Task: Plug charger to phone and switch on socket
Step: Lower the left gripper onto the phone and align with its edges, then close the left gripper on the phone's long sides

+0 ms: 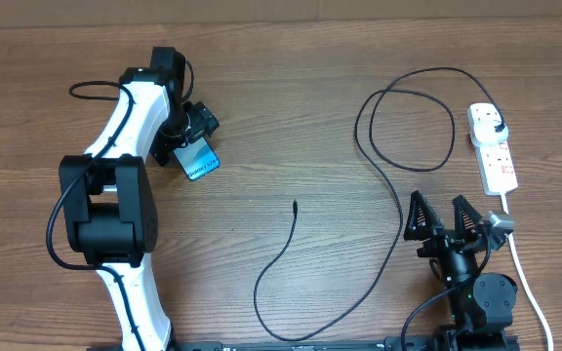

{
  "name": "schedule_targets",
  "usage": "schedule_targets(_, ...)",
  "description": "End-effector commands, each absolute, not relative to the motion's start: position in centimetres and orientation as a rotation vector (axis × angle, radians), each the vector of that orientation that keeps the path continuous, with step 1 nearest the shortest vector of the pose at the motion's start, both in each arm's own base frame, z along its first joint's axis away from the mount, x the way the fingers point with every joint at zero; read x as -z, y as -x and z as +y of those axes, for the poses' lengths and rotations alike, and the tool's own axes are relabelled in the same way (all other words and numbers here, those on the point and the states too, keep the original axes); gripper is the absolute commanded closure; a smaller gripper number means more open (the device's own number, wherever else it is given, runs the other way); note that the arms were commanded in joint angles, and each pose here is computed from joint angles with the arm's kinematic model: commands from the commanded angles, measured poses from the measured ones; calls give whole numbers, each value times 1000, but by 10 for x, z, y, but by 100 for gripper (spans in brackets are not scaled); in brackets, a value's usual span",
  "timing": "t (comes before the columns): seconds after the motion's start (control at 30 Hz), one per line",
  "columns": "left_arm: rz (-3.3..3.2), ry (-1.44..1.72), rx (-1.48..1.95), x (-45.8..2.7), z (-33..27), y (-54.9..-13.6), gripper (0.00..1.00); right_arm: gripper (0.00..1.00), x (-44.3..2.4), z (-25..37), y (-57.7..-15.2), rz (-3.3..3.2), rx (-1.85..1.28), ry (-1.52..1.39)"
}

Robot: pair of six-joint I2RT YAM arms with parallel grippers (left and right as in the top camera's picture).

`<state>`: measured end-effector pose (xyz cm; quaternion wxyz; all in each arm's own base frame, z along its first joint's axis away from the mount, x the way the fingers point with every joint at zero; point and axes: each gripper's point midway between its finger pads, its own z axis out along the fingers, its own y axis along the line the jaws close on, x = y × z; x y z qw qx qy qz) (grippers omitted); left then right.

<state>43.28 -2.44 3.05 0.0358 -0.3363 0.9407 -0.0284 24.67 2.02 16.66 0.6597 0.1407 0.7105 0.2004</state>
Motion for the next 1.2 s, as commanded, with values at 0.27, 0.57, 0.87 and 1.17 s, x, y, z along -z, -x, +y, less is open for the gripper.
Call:
schedule_targets(0.27,2901,1037,70,-18,-29,-429,0,0,-164,21,-247,1610,-453,-310)
schedule_targets(0.57,2905,1030,70,-13,-32,-427,0,0,-164,21,-247,1610,-453,-310)
schedule_targets(0.87,2885,1064,77,-13,-32,-429,0,0,-164,21,-247,1610,-453,-310)
schedule_targets(1.17,2848,1138,72,-13,-30,-431,0,0,-164,21,-247,1610,-453,-310)
